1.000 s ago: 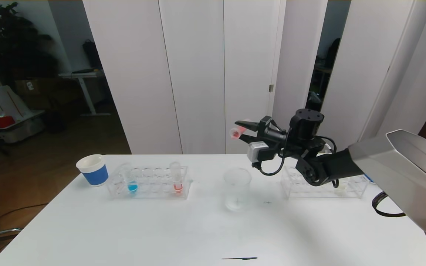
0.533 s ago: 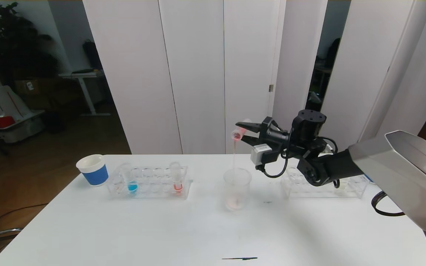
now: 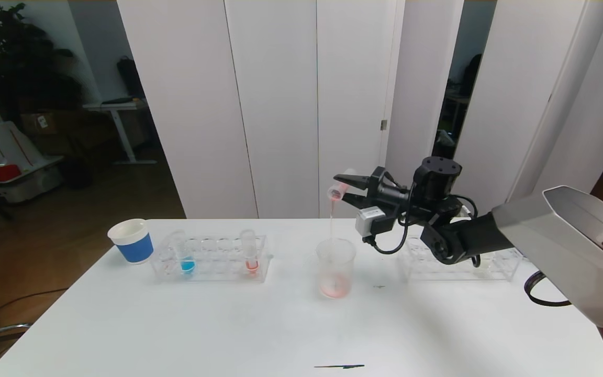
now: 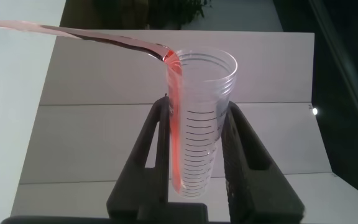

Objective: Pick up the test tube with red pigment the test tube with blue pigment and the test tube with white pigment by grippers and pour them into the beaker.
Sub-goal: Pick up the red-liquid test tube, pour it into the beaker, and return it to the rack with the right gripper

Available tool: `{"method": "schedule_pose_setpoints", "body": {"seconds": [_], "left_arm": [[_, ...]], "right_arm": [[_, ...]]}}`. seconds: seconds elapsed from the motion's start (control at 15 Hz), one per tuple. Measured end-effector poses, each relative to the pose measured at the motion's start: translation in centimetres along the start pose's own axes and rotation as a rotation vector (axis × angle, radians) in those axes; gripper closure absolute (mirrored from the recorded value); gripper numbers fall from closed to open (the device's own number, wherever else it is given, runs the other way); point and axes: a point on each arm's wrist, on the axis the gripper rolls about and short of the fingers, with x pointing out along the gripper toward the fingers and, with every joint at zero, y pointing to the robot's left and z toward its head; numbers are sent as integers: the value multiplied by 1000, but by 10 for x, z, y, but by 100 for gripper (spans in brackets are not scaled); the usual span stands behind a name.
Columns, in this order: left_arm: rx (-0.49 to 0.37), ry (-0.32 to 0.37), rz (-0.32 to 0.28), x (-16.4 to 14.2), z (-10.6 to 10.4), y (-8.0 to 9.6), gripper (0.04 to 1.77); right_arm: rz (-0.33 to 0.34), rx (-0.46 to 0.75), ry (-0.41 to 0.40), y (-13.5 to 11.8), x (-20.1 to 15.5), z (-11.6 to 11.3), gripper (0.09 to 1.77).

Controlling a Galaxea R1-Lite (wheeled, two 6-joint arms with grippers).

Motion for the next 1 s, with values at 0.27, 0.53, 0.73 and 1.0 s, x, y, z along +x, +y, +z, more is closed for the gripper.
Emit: {"method": "schedule_pose_setpoints", "body": {"seconds": [0.27, 0.53, 0.73, 1.0], "left_arm": [[0, 0, -1, 0, 0, 0, 6], [0, 0, 0, 0, 0, 0, 6], [0, 0, 0, 0, 0, 0, 6], [0, 0, 0, 0, 0, 0, 6]], "right_arm": [[-2, -41, 4, 1, -4, -5, 128], [-16, -103, -19, -4, -3, -7, 128], [-27, -144, -48, -8, -1, -8, 128], [-37, -188, -94, -10, 0, -8, 128]]}}
